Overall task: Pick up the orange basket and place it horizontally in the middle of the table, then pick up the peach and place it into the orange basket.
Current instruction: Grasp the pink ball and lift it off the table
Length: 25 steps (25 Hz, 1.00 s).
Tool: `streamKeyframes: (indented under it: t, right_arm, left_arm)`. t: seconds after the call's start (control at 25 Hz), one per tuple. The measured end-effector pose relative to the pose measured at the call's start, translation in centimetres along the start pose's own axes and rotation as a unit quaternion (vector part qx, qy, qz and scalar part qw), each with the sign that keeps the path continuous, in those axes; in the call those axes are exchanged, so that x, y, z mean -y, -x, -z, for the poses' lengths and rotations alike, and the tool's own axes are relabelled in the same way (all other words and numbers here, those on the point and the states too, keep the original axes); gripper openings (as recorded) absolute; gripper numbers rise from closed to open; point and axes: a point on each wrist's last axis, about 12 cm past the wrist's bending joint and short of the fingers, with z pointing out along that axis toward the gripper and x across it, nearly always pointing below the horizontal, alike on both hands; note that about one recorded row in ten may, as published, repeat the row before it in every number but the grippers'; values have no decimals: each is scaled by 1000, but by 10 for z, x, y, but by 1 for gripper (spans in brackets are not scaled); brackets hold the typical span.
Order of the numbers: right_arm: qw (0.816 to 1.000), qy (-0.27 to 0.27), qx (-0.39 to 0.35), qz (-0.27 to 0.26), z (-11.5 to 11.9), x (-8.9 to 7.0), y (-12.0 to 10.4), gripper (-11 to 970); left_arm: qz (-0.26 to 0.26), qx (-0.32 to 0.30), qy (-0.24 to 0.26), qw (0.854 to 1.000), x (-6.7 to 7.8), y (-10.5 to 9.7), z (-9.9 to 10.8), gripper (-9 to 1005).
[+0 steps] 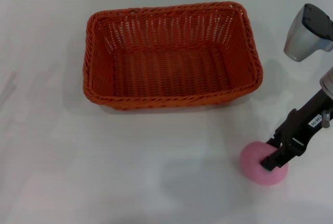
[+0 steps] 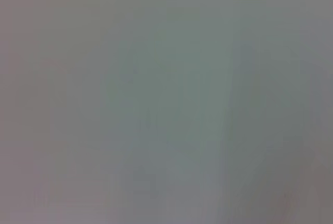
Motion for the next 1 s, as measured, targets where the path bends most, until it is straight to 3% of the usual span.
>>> streamKeyframes:
  t: [0.28, 0.48, 0.76, 1.0]
  right_arm:
    - [1000, 3, 1, 13, 3, -1, -1, 477]
    - [999, 38, 25, 30, 10, -7, -1, 305]
    - [989, 77, 90, 86, 36, -20, 9, 207]
    - [994, 62, 55, 70, 30, -16, 3, 34]
  left_arm:
    - [-2, 0, -1, 1000, 0, 0, 0, 801]
    - [0, 0, 1, 1000, 0, 0, 1, 802]
    - [2, -1, 3, 1000, 0, -1, 2, 802]
    - [6, 3, -1, 1000, 1, 0, 2, 801]
